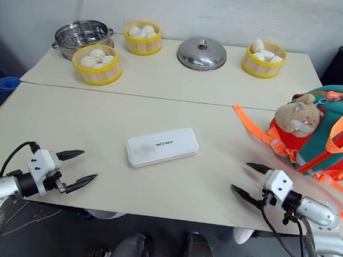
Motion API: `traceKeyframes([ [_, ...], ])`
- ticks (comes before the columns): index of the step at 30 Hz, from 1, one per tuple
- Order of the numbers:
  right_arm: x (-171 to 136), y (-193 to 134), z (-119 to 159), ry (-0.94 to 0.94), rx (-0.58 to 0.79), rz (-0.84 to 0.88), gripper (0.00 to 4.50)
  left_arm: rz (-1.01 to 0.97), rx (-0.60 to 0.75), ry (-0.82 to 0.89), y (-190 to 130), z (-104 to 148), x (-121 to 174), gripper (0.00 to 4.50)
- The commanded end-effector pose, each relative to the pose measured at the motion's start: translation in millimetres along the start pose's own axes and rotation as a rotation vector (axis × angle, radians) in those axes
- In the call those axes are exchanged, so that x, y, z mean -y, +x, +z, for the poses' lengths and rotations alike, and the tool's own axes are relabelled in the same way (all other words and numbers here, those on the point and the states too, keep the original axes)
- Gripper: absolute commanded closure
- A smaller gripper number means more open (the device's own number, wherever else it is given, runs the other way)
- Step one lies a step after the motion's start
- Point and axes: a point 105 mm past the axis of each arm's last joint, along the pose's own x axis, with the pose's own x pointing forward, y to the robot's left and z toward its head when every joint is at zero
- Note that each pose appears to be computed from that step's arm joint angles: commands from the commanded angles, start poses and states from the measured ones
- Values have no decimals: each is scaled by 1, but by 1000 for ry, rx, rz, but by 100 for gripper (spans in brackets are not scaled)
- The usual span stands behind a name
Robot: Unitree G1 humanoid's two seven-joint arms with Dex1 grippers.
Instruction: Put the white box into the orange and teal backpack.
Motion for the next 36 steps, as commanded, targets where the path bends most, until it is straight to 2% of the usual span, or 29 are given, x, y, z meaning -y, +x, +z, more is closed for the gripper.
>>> traceKeyframes([
  [1, 3, 1, 11, -15, 40, -12, 3, -10, 21, 15, 0, 12, -1, 0],
  [4, 7, 5, 20, 0, 71, -26, 3, 2, 62, -20, 0, 21, -3, 0],
  [6, 13, 17, 34, -61, 75, -27, 3, -21, 35, -30, 2, 22, -1, 0],
  [8, 21, 34, 43, -85, 49, -43, 41, -73, 14, -37, 5, 24, 6, 0],
  [9, 26, 43, 45, -69, 39, -61, 61, -82, -7, -41, 8, 22, 6, 41],
  [11, 28, 60, 48, -42, 35, -57, 128, -72, -18, -41, 17, 23, 2, 91],
  [16, 33, 98, 60, -51, 31, -70, 315, -94, -2, -49, 50, 35, 12, 259],
  [17, 32, 105, 63, -59, 38, -67, 339, -87, 7, -49, 57, 38, 13, 279],
  [20, 32, 117, 67, -81, 51, -51, 445, -53, 5, -16, 68, 42, 11, 377],
  [22, 36, 125, 70, -98, 53, -52, 450, -32, 0, -2, 73, 44, 9, 435],
  [23, 38, 129, 74, -95, 63, -54, 450, -29, 13, -13, 75, 46, 9, 447],
  [27, 30, 139, 78, -77, 67, 46, 450, -84, 11, 18, 79, 49, 17, 447],
  [31, 13, 144, 75, -68, 42, 171, 450, -123, 48, -39, 86, 52, 24, 447],
  [36, -7, 134, 85, -51, 97, 264, 450, -139, 72, -32, 91, 56, 27, 447],
])
